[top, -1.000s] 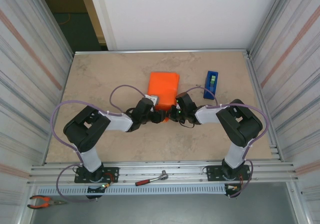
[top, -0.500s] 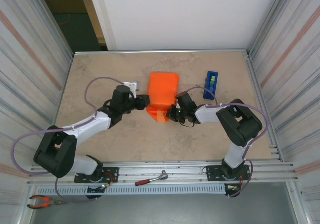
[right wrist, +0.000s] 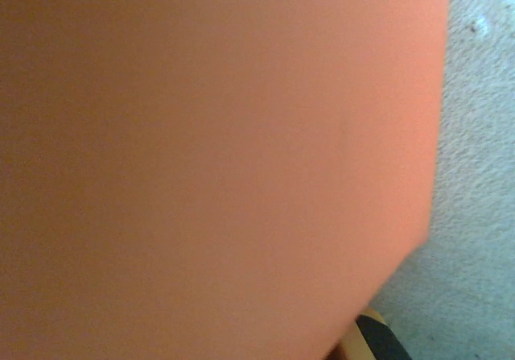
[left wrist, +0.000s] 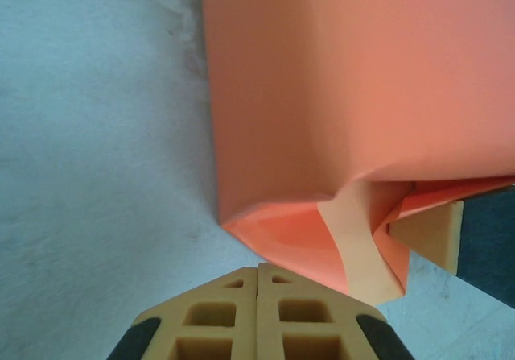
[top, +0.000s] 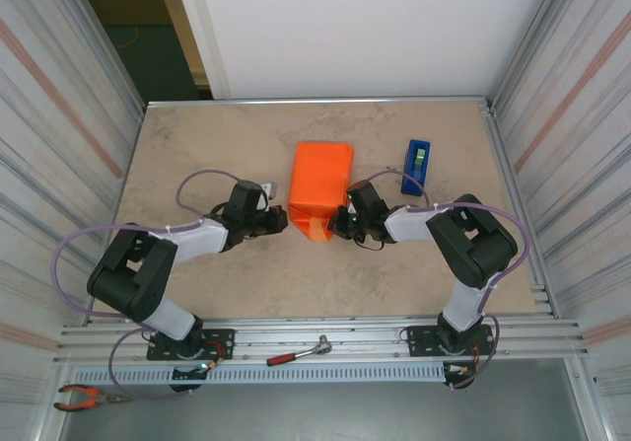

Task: Wrap the gift box in paper

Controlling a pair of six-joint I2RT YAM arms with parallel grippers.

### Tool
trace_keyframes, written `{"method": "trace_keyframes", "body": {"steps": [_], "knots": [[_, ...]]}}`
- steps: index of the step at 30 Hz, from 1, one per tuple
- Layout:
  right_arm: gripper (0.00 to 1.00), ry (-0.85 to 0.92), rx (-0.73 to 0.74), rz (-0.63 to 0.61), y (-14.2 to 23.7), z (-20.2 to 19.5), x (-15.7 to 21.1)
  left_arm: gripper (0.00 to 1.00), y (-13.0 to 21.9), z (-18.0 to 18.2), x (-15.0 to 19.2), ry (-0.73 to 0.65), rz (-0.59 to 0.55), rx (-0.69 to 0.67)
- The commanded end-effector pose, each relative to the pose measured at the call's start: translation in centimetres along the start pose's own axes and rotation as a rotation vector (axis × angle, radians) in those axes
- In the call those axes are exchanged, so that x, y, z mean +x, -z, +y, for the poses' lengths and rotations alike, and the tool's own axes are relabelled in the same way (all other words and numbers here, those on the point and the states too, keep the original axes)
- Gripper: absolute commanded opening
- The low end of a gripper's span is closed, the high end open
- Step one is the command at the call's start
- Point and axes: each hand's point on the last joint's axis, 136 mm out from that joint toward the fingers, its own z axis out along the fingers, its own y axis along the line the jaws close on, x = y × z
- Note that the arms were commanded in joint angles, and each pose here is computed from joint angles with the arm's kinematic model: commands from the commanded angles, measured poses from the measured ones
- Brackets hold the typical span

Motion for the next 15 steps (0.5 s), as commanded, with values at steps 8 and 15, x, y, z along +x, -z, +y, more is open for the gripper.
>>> {"method": "trace_keyframes", "body": {"steps": [8,15], "knots": [[0.00,-0.026,0.163,0.082,-0.9,-5.0,2.5,0.00,-3.1,-1.7,0.1,-0.046,0.003,0.018],[0.00,-0.020,0.160,0.080,-0.7,-4.8,2.5,0.00,-4.7,-2.6,1.4,-0.072,0.035,0.007]]}}
